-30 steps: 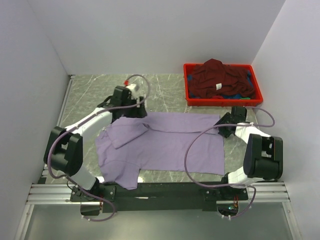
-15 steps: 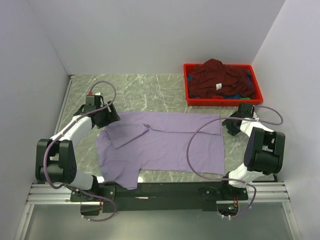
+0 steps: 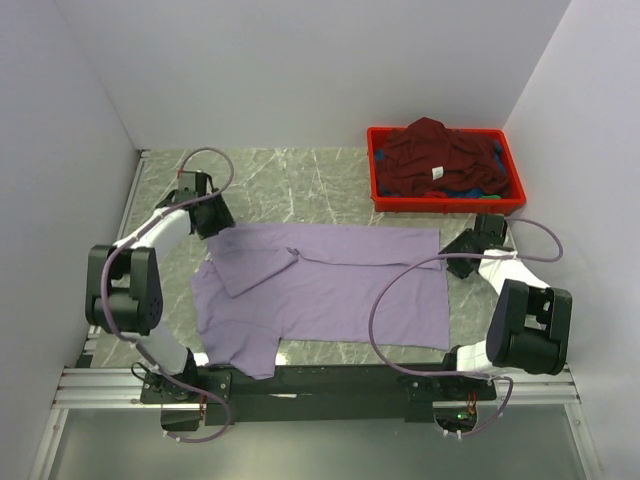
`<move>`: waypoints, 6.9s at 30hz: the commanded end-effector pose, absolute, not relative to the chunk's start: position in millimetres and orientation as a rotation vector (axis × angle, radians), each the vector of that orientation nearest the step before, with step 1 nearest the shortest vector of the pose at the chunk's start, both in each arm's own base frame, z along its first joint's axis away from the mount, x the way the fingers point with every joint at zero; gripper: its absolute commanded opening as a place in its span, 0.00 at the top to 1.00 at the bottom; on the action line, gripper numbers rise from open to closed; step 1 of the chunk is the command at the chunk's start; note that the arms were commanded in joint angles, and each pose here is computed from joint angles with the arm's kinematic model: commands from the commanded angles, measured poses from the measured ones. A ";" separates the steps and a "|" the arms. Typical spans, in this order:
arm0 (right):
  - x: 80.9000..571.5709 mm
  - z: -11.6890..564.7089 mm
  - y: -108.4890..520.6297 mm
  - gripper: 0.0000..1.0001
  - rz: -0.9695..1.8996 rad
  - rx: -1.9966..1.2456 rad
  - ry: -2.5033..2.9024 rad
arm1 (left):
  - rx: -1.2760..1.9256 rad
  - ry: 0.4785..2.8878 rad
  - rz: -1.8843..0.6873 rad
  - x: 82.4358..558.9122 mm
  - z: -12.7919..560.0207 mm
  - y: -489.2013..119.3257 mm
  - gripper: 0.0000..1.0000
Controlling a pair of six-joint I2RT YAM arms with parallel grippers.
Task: Fold and stack the t-shirts
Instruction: Fold the tshirt
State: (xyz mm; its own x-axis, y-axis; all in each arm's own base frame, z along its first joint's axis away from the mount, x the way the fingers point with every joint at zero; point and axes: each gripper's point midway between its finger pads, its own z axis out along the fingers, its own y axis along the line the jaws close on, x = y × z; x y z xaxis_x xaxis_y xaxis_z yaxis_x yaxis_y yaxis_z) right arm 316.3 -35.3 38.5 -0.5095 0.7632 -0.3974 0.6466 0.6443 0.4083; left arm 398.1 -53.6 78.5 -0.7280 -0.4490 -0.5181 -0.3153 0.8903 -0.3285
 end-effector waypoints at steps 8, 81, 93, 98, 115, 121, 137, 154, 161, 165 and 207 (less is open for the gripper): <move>304.4 22.2 -14.7 0.51 0.387 1.115 2.368 | -0.627 2.498 -0.170 420.6 36.1 -35.0 0.48; 323.1 26.7 -48.1 0.81 0.124 1.071 2.397 | -0.670 2.505 -0.113 414.2 35.1 -17.9 0.30; 331.4 99.5 -3.7 0.44 0.164 0.783 2.293 | -0.303 2.402 -0.257 389.0 117.3 -83.8 0.03; 338.9 123.0 36.9 0.43 0.270 0.579 2.246 | 0.113 2.460 -0.375 357.5 105.2 -150.5 0.01; 331.2 120.1 81.2 0.41 0.445 0.348 2.251 | 0.493 2.625 -0.318 335.7 35.7 -204.9 0.01; 330.5 116.6 80.5 0.41 0.440 0.349 2.255 | 0.519 2.657 -0.359 321.7 31.0 -212.2 0.01; 339.4 117.1 77.0 0.41 0.403 0.344 2.264 | 0.786 2.708 -0.661 224.5 65.1 -270.4 0.01; 337.9 108.2 83.4 0.42 0.441 0.333 2.282 | 0.225 2.700 -0.293 292.3 74.1 -185.6 0.05; 333.6 102.7 85.5 0.42 0.456 0.327 2.292 | 0.262 2.798 -0.281 280.2 46.9 -174.4 0.03; 333.6 100.9 87.6 0.43 0.470 0.321 2.295 | 0.271 2.840 -0.283 272.6 36.8 -173.3 0.02; 340.6 96.0 93.2 0.43 0.497 0.296 2.304 | 0.457 2.938 -0.335 229.3 44.4 -195.8 0.06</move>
State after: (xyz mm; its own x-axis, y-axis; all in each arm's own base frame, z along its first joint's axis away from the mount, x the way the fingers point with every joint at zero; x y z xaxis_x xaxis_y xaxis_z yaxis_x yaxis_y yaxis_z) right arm 330.8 92.6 83.0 -0.7286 0.3648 -0.5797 0.0966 0.8926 0.4403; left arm 247.0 -192.5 29.2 -0.9401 0.2772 -0.1986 0.3101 0.9372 -0.1596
